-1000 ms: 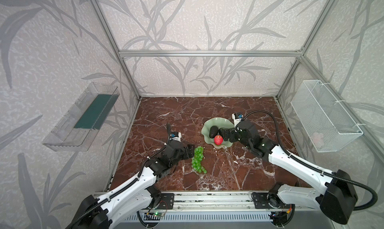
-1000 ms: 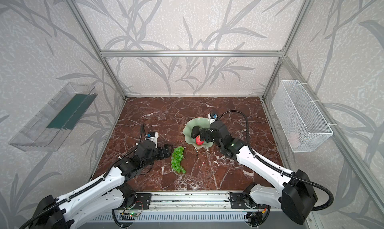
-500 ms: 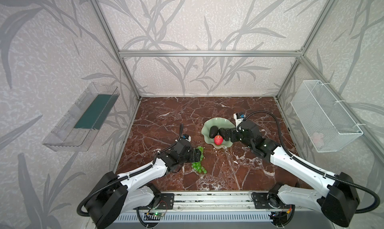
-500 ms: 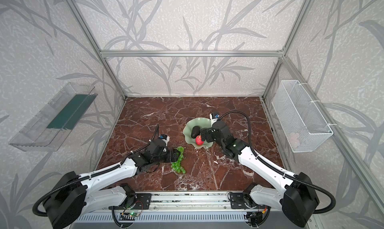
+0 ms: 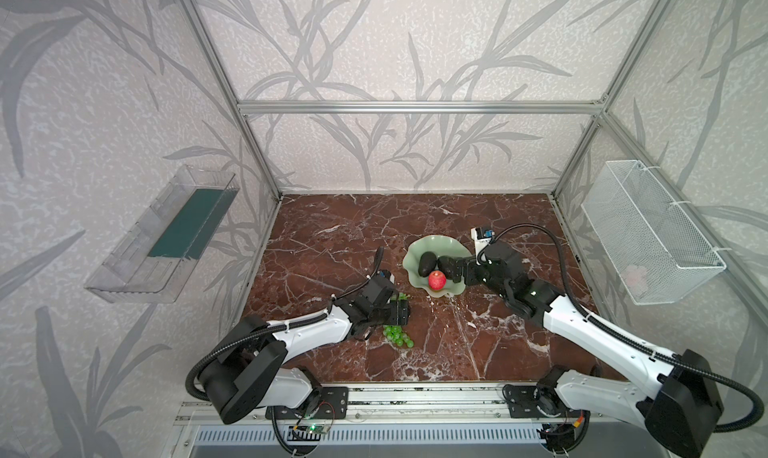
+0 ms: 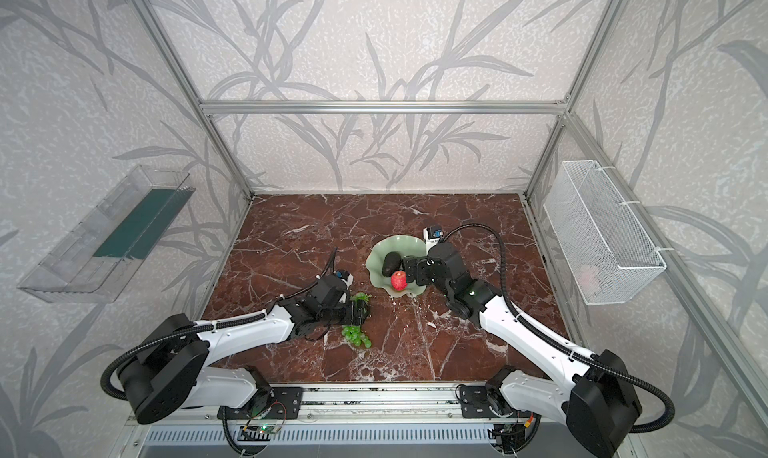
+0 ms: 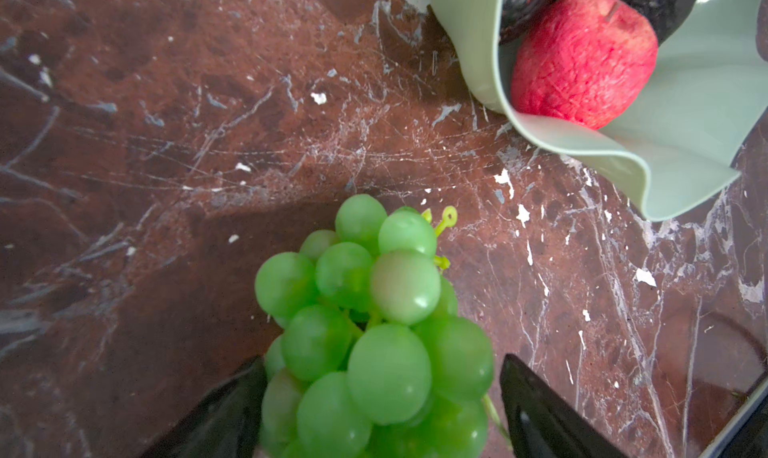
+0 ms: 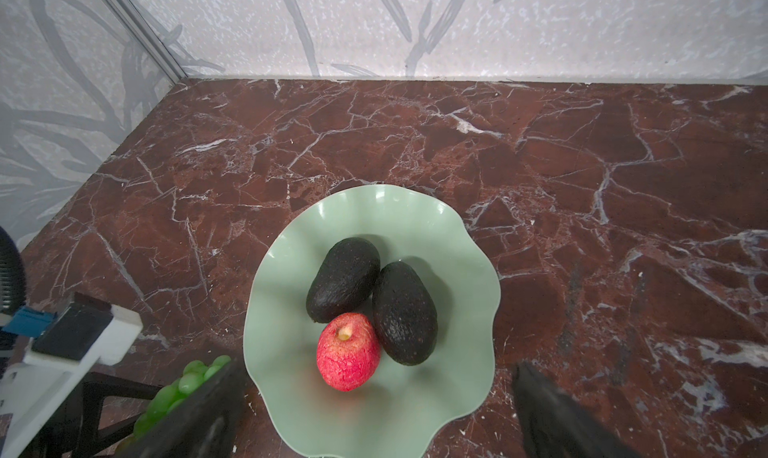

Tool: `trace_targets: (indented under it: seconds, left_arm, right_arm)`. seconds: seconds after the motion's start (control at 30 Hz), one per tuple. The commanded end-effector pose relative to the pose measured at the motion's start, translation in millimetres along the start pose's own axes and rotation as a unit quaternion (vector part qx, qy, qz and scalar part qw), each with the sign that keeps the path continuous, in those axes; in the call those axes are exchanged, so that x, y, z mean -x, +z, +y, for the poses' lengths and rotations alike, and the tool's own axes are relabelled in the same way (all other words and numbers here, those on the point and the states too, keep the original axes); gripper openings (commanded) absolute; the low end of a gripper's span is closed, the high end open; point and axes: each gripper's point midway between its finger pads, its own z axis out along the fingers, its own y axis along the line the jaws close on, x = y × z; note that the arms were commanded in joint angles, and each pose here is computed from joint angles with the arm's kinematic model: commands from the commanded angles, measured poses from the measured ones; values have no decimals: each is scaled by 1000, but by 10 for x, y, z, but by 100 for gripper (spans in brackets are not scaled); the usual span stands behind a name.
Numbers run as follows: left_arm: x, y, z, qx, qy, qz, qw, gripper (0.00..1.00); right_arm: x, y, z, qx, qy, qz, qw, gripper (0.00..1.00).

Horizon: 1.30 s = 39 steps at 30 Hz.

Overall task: Place and organize the fake fruits in the fruit bowl
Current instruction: 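Lower the left gripper onto the green grapes and close on them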

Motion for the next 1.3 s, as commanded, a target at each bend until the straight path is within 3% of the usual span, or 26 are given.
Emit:
trace_targets:
  seconds: [0.0, 0.37, 0.73, 0.9, 1.03, 1.27]
  left_arm:
    - [102, 3, -13, 8, -4, -18, 1000, 85]
    - [178, -120, 3, 18, 0, -34, 999, 55]
    - [460, -648, -53, 3, 15, -125, 992, 51]
    - [451, -740, -16, 9, 21, -132, 991, 60]
    - [354, -593, -30, 3, 23, -102, 994, 84]
    - [276, -244, 4, 27, 12, -53, 998, 88]
  right_arm:
    - [23, -37, -27, 1, 11, -7, 1000, 99]
    - [13, -29, -47, 1, 18, -7, 1000, 99]
    - [7, -25, -51, 5, 28, -7, 1000, 99]
    - [5, -16, -46, 7, 31, -6, 999, 99]
    - [8, -18, -35, 9, 33, -6, 999, 99]
    - [25, -68, -48, 8, 33, -9, 999, 100]
